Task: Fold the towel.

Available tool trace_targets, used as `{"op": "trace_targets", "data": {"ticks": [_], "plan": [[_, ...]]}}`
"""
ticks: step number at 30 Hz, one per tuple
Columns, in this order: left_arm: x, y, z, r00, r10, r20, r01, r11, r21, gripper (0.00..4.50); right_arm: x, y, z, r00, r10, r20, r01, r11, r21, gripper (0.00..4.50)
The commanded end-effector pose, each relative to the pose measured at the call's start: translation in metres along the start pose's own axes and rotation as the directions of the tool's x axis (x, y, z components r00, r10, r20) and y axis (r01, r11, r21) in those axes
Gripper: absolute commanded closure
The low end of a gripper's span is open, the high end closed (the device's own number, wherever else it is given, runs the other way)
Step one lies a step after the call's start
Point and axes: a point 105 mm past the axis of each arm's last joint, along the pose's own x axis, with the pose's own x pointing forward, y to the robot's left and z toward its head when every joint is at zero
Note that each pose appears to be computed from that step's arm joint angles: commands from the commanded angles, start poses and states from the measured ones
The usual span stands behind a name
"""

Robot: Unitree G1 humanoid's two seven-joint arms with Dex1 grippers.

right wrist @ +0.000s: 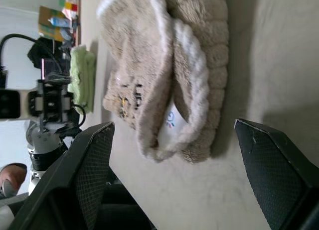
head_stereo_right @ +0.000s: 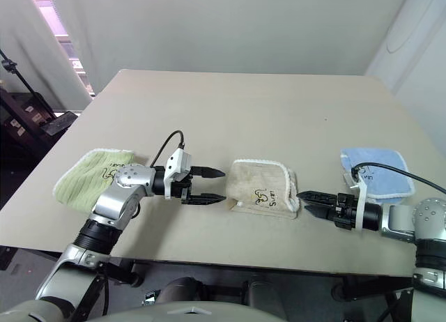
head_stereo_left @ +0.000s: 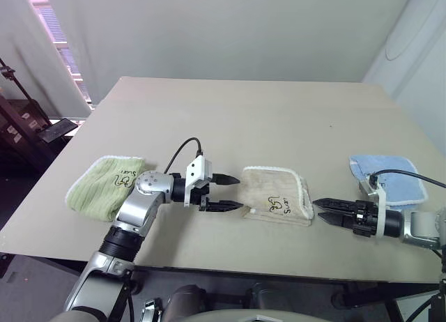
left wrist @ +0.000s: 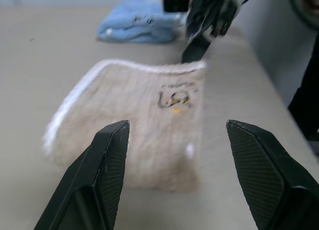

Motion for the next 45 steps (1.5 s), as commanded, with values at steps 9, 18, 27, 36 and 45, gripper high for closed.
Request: {"op": "trace_targets", "data": {"ticks": [9, 18, 27, 36, 45], "plan": [[-0.009, -0.009, 0.006, 0.999, -0.036, -0.01, 0.037, 0.998, 0.043, 1.22, 0.048, 0.005, 0.008, 0.996, 0.068, -0.051, -0.068, 0.998, 0.007, 0.48], [-0.011, -0.01, 0.004, 0.999, -0.029, -0.02, 0.03, 0.998, 0.049, 1.22, 0.086, 0.013, -0.001, 0.977, 0.115, -0.18, -0.118, 0.993, -0.009, 0.48], [-0.012, -0.01, 0.003, 1.0, -0.013, -0.022, 0.014, 0.999, 0.051, 1.22, 0.11, 0.021, -0.012, 0.949, 0.15, -0.278, -0.159, 0.987, -0.01, 0.48], [-0.011, -0.008, 0.002, 0.999, -0.003, -0.033, 0.005, 0.998, 0.062, 1.19, 0.118, 0.017, -0.008, 0.957, 0.145, -0.252, -0.146, 0.989, 0.014, 1.78], [-0.012, -0.003, 0.002, 0.999, 0.01, -0.037, -0.007, 0.998, 0.07, 1.19, 0.118, 0.03, -0.008, 0.949, 0.203, -0.24, -0.203, 0.979, 0.027, 4.49]]}}
